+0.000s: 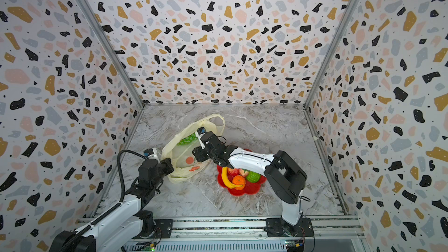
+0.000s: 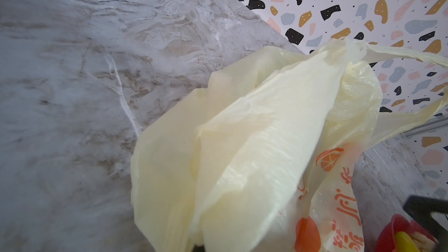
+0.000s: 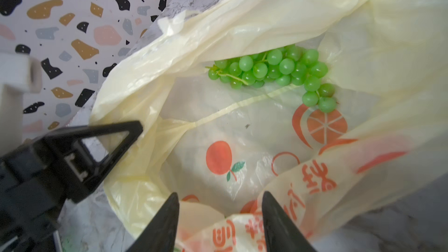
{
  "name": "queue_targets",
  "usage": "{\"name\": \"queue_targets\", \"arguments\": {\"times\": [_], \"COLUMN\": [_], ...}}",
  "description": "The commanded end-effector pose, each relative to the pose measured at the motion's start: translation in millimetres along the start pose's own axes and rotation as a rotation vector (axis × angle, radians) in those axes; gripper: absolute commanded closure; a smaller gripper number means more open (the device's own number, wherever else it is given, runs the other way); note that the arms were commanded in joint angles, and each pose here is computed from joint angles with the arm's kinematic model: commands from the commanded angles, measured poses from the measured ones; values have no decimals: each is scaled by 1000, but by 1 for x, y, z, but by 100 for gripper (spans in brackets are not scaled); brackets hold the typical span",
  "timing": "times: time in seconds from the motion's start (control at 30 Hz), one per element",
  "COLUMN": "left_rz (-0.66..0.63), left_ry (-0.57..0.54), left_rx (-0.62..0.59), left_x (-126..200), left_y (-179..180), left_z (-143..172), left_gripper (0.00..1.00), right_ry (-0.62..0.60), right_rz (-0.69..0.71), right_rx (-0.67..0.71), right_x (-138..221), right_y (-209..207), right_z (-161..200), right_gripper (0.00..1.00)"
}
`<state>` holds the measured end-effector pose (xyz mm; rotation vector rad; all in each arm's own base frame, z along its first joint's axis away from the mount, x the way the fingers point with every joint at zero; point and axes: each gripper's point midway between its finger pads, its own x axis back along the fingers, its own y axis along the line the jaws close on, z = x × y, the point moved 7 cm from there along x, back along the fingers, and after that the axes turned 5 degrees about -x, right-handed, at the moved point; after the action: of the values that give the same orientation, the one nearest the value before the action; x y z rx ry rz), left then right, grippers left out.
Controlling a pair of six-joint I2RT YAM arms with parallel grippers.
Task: Take fruits out of the plastic bag
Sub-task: Pick up the fruit from the plastic bag.
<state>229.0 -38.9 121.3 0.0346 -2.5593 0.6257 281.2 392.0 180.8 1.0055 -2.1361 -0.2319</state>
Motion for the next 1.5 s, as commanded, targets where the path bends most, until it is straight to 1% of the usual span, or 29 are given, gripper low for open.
{"name": "queue_targets", "arguments": {"times": [0.0,0.17,0.3,0.4,0.6,0.7,0.8,0.93,1.03,1.1,1.17,1.27,1.37,1.47], "left_rz": [4,5,6,9,14,18,15,17,16,17,16,18,18,21], "left_ry": [-37,-36,-34,-33,-33,-31,-30,-31,-30,-32,-30,-31,-31,-31], "left_rx": [2,2,1,1,3,4,5,4,2,2,2,2,2,1], "left_x": [1,1,1,1,1,1,1,1,1,1,0,0,0,0], "left_y": [-3,-3,-3,-4,-4,-5,-5,-5,-5,-5,-5,-5,-5,-5], "left_z": [-7,-7,-7,-7,-7,-6,-6,-6,-6,-7,-6,-6,-6,-6], "left_gripper": [100,100,100,100,100,100,100,100,100,100,100,100,100,100], "right_ry": [-54,-41,-30,-22,-21,-27,-31,-31,-31,-38,-49,-63,-78,-96], "right_rz": [-133,-187,-220,-219,-223,-231,-224,-188,-145,-121,-110,-107,-116,-134], "right_rx": [-59,-124,-135,-144,-153,-151,-152,-159,-171,-181,-190,-194,-194,-190], "right_x": [-8,-42,-64,-79,-96,-104,-110,-118,-121,-121,-121,-119,-118,-116], "right_y": [15,5,5,1,-8,-8,-9,-16,-22,-26,-29,-30,-29,-25], "right_z": [-26,-31,-31,-30,-34,-37,-40,-42,-44,-45,-47,-52,-55,-60], "right_gripper": [41,34,33,34,33,33,38,41,40,37,35,36,38,43]}}
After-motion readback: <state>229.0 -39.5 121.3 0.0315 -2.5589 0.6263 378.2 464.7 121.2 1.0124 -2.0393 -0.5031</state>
